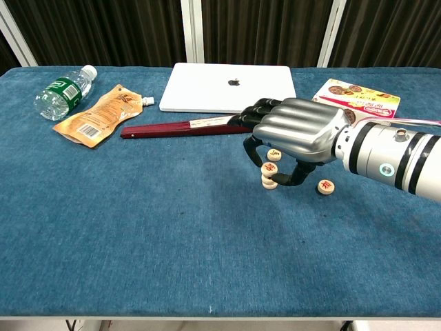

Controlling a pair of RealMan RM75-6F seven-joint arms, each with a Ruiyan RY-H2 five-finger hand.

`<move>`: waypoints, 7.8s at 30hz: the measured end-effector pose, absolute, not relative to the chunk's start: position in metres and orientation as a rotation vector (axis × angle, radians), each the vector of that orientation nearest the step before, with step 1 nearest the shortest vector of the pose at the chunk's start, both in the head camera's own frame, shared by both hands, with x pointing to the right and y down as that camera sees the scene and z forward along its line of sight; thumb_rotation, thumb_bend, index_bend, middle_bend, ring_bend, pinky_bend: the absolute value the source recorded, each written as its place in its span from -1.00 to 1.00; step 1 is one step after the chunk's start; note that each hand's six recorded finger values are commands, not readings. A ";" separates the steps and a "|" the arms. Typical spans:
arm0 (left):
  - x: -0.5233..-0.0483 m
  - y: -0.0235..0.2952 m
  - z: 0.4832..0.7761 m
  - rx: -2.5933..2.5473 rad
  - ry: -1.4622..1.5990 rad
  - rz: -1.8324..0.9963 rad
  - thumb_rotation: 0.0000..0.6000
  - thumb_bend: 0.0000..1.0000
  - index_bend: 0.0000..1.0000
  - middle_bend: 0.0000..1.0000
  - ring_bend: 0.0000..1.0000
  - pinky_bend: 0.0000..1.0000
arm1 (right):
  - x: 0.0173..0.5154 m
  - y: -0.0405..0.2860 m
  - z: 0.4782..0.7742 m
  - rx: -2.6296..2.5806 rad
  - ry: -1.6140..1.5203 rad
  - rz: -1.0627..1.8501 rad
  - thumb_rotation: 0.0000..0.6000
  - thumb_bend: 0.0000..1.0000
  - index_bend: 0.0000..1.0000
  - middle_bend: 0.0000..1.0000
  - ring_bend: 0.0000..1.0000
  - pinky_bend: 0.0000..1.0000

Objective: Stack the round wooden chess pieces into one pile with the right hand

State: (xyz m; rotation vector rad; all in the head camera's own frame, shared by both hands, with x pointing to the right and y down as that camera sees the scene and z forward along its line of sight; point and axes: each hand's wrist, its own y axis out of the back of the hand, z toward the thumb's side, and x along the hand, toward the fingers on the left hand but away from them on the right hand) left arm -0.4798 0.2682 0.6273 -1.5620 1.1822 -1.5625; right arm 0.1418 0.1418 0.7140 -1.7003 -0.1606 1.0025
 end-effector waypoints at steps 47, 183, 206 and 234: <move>-0.480 0.268 0.630 -1.567 1.188 -1.559 1.00 -0.90 -0.83 -0.98 -1.00 -1.00 | 0.179 0.140 0.694 -1.703 -0.298 1.064 1.00 -0.46 -0.10 -0.84 -1.00 -0.89; -0.484 0.272 0.635 -1.567 1.184 -1.586 1.00 -0.90 -0.83 -0.98 -1.00 -1.00 | 0.157 0.089 0.743 -1.739 -0.270 1.307 1.00 -0.24 -0.04 -0.80 -1.00 -0.89; -0.487 0.275 0.636 -1.564 1.188 -1.596 1.00 -0.90 -0.83 -0.98 -1.00 -1.00 | 0.150 0.087 0.752 -1.732 -0.265 1.311 1.00 -0.07 0.14 -0.75 -0.99 -0.87; -0.483 0.274 0.636 -1.572 1.187 -1.582 1.00 -0.90 -0.83 -0.98 -1.00 -1.00 | 0.147 0.123 0.689 -1.747 -0.191 1.127 1.00 -0.07 0.10 -0.75 -0.99 -0.87</move>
